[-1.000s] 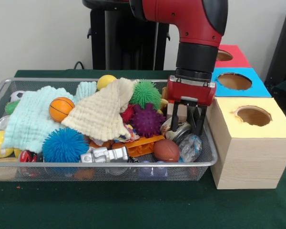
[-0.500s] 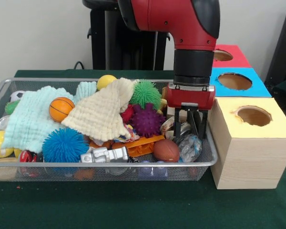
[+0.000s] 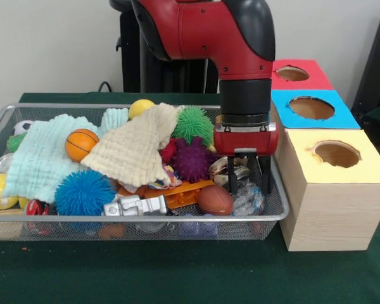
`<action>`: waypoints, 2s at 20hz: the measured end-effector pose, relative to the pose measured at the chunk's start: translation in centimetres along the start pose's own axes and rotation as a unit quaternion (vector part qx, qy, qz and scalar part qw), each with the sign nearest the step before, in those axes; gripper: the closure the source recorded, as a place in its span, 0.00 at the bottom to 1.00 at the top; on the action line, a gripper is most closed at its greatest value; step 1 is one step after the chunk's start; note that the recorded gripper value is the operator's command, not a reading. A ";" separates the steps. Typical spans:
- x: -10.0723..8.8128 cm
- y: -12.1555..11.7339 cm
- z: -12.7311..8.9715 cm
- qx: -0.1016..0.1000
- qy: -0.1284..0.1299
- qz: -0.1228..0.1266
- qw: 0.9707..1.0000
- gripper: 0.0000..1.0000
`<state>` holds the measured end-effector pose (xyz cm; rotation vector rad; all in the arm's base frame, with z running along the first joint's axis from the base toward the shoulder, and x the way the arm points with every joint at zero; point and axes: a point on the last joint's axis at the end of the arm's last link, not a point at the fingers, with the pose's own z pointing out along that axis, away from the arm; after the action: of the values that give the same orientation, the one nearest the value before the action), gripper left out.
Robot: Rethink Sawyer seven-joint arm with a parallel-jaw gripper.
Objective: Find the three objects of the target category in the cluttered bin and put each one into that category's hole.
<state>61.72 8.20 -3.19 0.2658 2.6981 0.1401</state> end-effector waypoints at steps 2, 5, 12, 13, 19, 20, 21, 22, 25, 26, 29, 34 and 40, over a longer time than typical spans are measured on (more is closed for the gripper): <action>0.0 -0.3 0.5 -0.007 0.000 0.003 1.000 0.00; -0.1 -0.6 1.1 -0.015 -0.001 0.008 1.000 0.00; -1.0 -0.9 2.7 -0.019 -0.013 0.000 1.000 0.00; -1.0 -0.9 2.8 -0.019 -0.014 -0.002 1.000 0.00; -1.9 0.6 3.5 -0.012 -0.030 -0.033 0.999 1.00; -2.0 0.7 3.5 -0.008 -0.032 -0.040 0.999 1.00; -2.0 0.8 3.5 -0.006 -0.033 -0.043 0.998 1.00; -2.0 0.9 3.5 -0.002 -0.035 -0.050 0.998 1.00; -1.9 1.1 3.5 0.009 -0.038 -0.067 0.997 1.00; -1.9 1.2 3.4 0.012 -0.039 -0.072 0.997 1.00; -1.8 1.4 3.2 0.017 -0.039 -0.082 0.996 1.00; -2.1 2.3 1.7 0.033 -0.034 -0.108 0.993 1.00; -4.4 3.9 -2.6 0.039 -0.024 -0.126 0.991 1.00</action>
<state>65.13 10.91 1.48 -0.0490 2.6654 -0.0463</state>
